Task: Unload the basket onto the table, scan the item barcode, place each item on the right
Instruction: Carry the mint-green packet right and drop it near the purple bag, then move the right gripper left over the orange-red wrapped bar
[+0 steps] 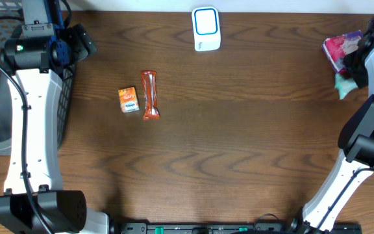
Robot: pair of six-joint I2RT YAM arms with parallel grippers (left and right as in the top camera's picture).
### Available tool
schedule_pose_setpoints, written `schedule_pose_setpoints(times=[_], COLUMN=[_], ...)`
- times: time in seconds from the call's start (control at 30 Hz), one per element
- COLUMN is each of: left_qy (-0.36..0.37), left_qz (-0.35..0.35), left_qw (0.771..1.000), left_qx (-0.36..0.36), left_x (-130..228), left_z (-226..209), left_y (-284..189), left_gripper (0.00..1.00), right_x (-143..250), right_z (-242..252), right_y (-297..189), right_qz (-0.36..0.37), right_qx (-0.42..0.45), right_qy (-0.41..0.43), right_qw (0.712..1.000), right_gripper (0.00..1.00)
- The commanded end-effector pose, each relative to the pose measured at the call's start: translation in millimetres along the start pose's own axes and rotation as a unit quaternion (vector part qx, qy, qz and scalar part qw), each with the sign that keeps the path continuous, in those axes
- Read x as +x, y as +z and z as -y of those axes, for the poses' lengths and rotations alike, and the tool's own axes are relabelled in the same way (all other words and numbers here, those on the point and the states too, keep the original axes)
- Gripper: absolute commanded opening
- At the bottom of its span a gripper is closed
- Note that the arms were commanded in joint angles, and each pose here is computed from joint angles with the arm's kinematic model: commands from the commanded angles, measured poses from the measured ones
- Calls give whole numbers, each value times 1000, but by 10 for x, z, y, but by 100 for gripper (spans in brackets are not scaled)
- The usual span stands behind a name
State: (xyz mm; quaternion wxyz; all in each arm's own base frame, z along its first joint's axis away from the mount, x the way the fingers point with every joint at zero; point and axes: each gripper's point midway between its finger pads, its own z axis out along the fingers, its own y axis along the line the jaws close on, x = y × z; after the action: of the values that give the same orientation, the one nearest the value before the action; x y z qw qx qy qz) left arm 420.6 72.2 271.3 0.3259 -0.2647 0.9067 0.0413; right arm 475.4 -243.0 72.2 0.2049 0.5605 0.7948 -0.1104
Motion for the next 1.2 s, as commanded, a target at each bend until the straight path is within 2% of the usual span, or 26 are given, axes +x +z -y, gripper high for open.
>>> schedule_pose_setpoints(times=[0.0,0.23,0.47,0.7,0.87,1.0,1.07,1.1,1.17], left_qy=[-12,-12,-12,-12,-12,-12,-12,-12,-12], left_qz=[12,12,12,12,12,12,12,12,12], left_qw=[1000,1000,1000,1000,1000,1000,1000,1000,1000], left_qx=[-11,-11,-11,-11,-11,-11,-11,-11,-11], left_x=[-64,-64,-64,-64,-64,-64,-64,-64,-64], left_z=[-91,-91,-91,-91,-91,-91,-91,-91,-91], left_y=[-58,-58,-58,-58,-58,-58,-58,-58,-58], left_gripper=[98,98,98,98,98,98,98,98,98], right_x=[36,74,193,847,1397,1763,1959,2051,2203], right_z=[-68,-205,-562,-1146,-1380,-1496,-1553,-1579,-1621], right_y=[-19,-216,-782,-1520,-1867,-2034,-2129,-2171,-2219], right_qz=[-10,-26,-32,-102,-164,-178,-180,-179,-167], right_qx=[-16,-65,-165,-339,-403,-411,-417,-419,-413], right_qy=[-34,-111,-178,-265,-298,-330,-354,-366,-390], right_qw=[999,991,970,897,849,831,818,811,806], right_gripper=[66,73,73,73,74,84,96,99,99])
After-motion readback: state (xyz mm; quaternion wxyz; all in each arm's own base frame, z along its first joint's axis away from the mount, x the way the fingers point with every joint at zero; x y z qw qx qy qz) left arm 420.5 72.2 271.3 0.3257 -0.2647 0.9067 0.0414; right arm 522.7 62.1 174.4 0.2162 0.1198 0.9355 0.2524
